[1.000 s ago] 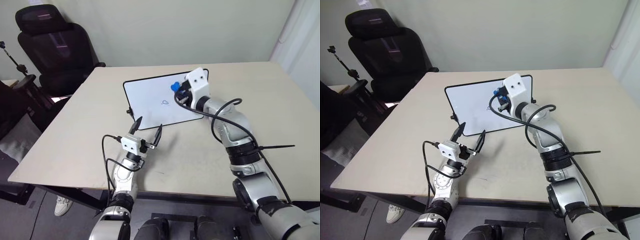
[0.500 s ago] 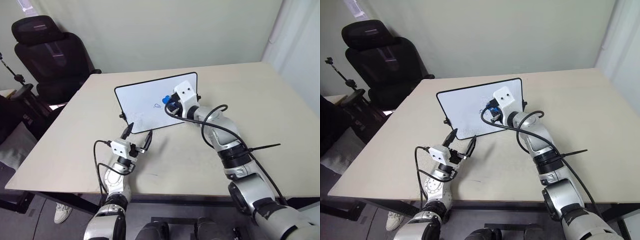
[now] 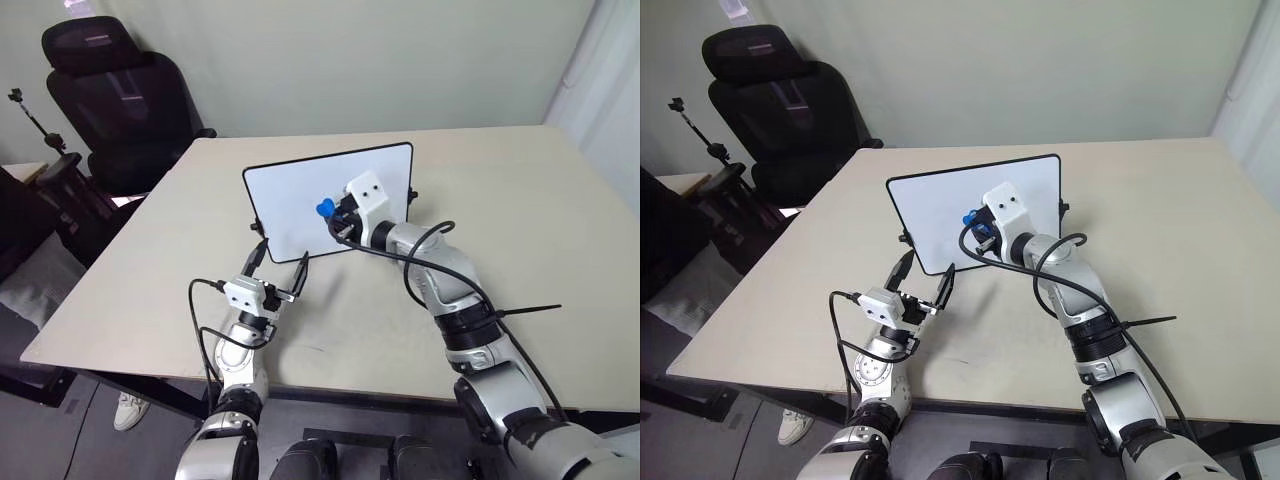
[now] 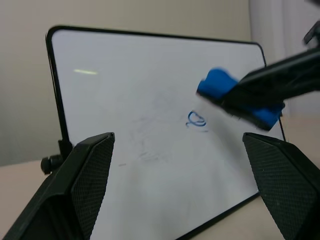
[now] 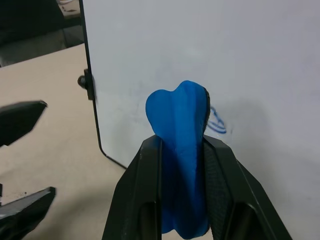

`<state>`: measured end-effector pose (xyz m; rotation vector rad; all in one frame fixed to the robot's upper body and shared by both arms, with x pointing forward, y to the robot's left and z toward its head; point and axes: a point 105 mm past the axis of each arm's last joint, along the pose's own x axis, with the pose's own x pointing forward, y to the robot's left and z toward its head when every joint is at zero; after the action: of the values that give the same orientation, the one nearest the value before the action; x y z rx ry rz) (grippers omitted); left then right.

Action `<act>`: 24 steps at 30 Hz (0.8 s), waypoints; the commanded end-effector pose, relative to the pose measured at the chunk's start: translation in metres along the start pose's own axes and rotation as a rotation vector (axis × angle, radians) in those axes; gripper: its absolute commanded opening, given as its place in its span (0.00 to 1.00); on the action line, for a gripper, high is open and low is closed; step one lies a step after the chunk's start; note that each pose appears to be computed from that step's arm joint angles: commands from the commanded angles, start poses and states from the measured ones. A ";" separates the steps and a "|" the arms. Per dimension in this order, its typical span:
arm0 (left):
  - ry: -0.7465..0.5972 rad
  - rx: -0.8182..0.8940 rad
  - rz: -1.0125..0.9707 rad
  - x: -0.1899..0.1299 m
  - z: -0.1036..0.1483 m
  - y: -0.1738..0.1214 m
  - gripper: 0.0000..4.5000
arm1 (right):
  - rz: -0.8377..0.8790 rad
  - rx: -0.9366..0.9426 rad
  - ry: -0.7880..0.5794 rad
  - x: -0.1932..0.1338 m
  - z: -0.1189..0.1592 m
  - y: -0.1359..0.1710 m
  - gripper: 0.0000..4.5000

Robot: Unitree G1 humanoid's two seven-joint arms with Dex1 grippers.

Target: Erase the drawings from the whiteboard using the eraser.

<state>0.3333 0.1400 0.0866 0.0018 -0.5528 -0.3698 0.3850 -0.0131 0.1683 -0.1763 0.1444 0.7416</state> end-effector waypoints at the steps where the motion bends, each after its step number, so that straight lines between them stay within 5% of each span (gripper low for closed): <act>1: 0.083 -0.035 0.021 -0.020 -0.014 -0.003 1.00 | 0.033 -0.011 -0.073 -0.006 0.019 0.008 0.24; 18: 0.128 -0.078 0.009 0.003 0.002 0.000 1.00 | 0.023 -0.028 -0.070 -0.005 0.016 0.010 0.24; 24: 0.128 -0.080 0.009 0.009 0.008 -0.001 1.00 | -0.001 -0.042 -0.133 -0.001 0.034 0.008 0.24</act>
<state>0.3371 0.1341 0.0992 -0.0621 -0.4197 -0.3874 0.3799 -0.0079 0.1730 -0.1625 0.1066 0.7561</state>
